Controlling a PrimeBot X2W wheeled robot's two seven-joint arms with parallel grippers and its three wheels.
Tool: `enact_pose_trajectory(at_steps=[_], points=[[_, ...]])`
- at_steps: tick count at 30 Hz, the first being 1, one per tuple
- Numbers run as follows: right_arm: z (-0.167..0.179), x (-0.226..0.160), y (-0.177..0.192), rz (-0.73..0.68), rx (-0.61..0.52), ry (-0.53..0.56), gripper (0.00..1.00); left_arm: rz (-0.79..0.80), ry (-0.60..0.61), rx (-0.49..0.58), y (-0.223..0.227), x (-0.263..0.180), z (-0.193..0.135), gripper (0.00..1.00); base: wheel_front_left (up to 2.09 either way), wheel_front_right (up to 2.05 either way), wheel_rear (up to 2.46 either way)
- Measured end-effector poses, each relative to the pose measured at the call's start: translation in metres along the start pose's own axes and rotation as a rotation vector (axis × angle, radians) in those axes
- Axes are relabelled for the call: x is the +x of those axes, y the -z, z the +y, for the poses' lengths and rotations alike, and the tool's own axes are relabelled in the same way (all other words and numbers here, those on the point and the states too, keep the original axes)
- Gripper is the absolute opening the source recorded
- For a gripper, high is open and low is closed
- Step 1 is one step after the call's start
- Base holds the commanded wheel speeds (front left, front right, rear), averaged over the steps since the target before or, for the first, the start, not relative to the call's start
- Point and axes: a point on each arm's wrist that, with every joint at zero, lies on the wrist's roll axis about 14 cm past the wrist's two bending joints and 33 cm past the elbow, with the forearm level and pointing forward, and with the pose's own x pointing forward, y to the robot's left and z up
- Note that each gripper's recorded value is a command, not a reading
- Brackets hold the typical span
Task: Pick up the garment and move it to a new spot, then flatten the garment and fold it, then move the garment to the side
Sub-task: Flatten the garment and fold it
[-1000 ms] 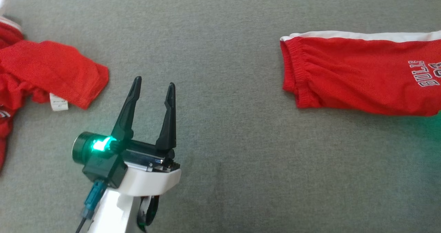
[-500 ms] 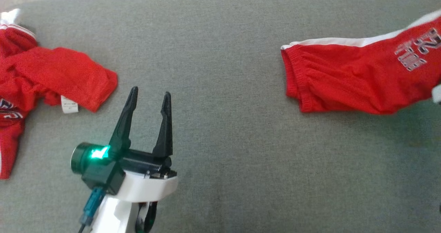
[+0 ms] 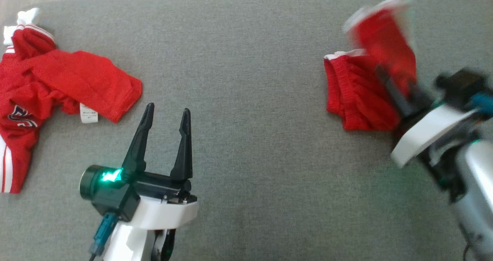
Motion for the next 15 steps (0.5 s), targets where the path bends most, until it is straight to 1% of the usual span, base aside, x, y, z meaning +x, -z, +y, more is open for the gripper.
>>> enact_pose_trajectory(at_steps=[1, 2, 3, 5, 9, 12, 15], points=[[0.009, 0.0, 0.013, 0.039, 0.013, -0.024, 0.2, 0.0, -0.003, 0.0, 0.0, 0.0, 0.001, 1.0, 0.0, 0.0, 0.0], [0.014, -0.001, 0.024, 0.073, 0.025, -0.038, 1.0, 0.0, -0.006, -0.003, 0.0, -0.001, 0.001, 1.0, 0.0, 0.0, 0.0], [0.017, -0.002, 0.034, 0.095, 0.035, -0.042, 1.0, -0.001, -0.009, -0.007, 0.0, -0.001, 0.002, 1.0, 0.0, 0.0, 0.0], [0.017, -0.003, 0.04, 0.094, 0.051, -0.034, 1.0, -0.005, -0.011, -0.005, -0.002, -0.002, 0.003, 1.0, 0.0, 0.0, 0.0], [0.013, -0.003, 0.026, -0.013, 0.114, 0.009, 1.0, -0.021, -0.02, 0.002, -0.009, -0.005, 0.004, 1.0, 0.0, 0.0, 0.0], [-0.003, -0.015, 0.014, -0.115, 0.154, 0.091, 1.0, -0.023, -0.036, -0.002, -0.012, -0.015, 0.004, 1.0, 0.0, 0.0, 0.0], [-0.016, -0.037, 0.016, -0.197, 0.202, 0.188, 1.0, -0.019, -0.063, -0.013, -0.013, -0.03, 0.005, 1.0, 0.0, 0.0, 0.0]])
